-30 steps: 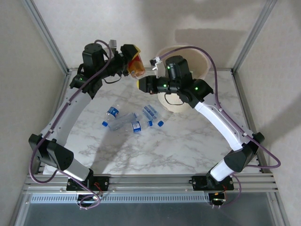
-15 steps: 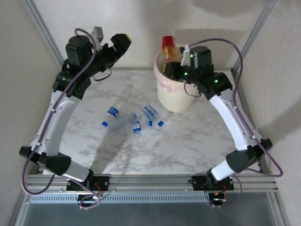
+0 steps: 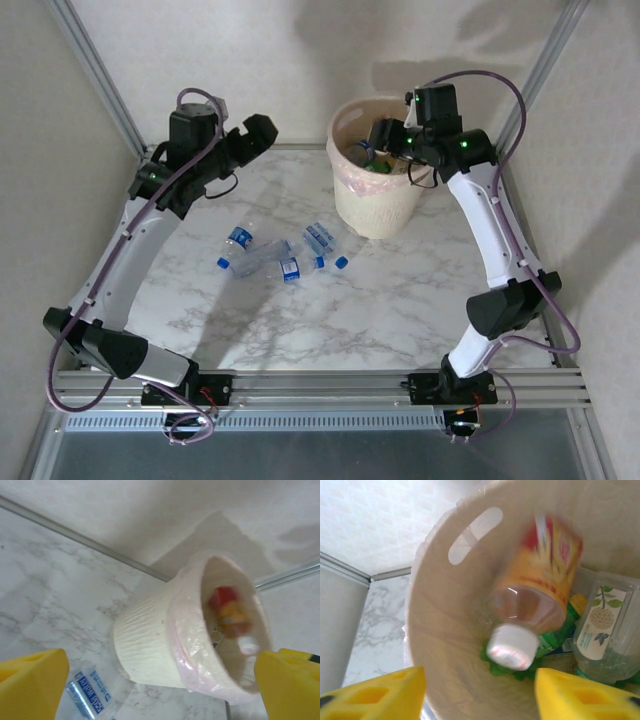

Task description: Put the plastic bottles in the bin

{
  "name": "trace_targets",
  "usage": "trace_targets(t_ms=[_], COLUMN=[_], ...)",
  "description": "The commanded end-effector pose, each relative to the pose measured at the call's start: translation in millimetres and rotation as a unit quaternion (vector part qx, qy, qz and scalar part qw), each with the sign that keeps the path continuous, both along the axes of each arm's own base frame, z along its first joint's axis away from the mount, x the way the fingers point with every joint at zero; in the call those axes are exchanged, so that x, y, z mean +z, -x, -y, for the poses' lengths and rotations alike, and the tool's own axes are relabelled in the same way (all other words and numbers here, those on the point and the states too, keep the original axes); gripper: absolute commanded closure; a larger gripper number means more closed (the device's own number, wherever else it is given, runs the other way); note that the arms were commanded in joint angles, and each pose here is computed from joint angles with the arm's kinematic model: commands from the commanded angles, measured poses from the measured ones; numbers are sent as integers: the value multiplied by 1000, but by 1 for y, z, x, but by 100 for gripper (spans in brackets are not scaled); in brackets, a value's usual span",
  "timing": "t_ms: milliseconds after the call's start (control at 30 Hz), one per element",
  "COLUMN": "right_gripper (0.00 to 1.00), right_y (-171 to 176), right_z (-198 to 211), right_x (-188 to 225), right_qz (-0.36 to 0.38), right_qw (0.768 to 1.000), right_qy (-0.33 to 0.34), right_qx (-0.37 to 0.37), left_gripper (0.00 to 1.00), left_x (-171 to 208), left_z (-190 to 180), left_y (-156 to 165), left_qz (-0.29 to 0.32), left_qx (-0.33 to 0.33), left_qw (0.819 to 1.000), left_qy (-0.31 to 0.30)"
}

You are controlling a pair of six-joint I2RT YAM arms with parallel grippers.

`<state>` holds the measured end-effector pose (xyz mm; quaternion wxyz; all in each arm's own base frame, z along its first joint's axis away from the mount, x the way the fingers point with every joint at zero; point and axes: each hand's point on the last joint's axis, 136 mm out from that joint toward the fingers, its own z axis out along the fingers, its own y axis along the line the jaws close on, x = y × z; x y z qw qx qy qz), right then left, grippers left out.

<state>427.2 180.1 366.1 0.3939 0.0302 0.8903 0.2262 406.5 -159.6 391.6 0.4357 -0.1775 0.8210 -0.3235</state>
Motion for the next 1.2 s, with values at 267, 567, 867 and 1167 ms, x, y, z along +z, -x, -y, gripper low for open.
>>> trace_targets(t_ms=[267,567,867,1167], right_gripper=[28,24,31,36], right_y=[27,93,148,152], right_z=[-12,-62,-97,-95], right_x=[44,32,-46,-168], right_qz=[77,127,92,11], right_qw=[996,982,968,952], right_qy=[6,58,128,224], right_qx=[51,130,198,209], left_gripper=[8,13,13,12], left_x=[-31,-89,-98,-94], left_z=[2,18,16,-1], left_y=[-16,-28,-35,-23], left_qz=[-28,-99,-111,-103], left_qx=[8,7,27,50], left_qw=[999,995,994,993], left_qy=[-19,-7,3,-13])
